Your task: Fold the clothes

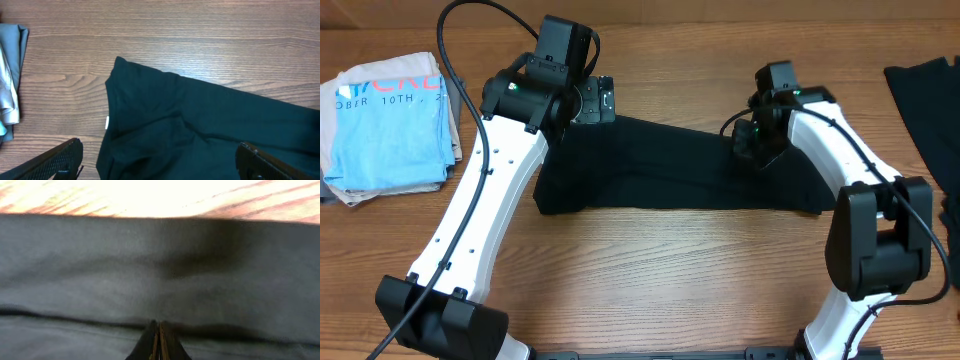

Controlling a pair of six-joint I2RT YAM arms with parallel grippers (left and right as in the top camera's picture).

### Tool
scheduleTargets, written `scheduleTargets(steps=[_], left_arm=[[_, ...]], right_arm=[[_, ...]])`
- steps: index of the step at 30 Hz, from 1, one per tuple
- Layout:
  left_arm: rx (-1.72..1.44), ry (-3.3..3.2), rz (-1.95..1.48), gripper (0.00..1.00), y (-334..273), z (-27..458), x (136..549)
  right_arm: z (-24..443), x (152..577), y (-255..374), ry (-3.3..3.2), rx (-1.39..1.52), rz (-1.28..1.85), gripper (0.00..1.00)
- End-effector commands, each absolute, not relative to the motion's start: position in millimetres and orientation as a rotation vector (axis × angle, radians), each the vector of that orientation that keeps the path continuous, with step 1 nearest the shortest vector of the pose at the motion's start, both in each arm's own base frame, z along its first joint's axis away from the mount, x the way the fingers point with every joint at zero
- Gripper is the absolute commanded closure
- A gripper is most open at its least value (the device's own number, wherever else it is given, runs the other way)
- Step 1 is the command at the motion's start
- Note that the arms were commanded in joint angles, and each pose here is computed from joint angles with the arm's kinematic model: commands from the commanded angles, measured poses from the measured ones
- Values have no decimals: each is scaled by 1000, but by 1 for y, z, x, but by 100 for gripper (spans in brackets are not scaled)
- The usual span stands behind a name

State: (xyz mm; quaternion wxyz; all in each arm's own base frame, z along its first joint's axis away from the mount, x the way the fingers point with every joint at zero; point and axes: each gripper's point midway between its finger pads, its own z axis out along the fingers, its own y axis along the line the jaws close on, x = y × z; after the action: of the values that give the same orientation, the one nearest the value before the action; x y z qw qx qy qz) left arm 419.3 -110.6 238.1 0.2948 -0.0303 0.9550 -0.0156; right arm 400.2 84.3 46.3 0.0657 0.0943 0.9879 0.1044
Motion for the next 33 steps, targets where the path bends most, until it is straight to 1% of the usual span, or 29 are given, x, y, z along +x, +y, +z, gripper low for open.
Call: scheduleTargets(steps=[1,12,16,24,33], left_arm=[[-91,2544,-15,0,-106,235,421],[-91,2544,-15,0,-106,235,421],[-90,2544,-16,0,-106,235,421],[-90,2544,-15,0,-106,235,421],[-90,2544,-15,0,-106,235,421]], right_arm=[[35,398,85,2980,257,317,96],[-7,381,85,2974,265,337,96],[-1,366,96,3040,269,446,96],[24,341,97,3142,296,458,96],[9,325,94,3183,317,449,96]])
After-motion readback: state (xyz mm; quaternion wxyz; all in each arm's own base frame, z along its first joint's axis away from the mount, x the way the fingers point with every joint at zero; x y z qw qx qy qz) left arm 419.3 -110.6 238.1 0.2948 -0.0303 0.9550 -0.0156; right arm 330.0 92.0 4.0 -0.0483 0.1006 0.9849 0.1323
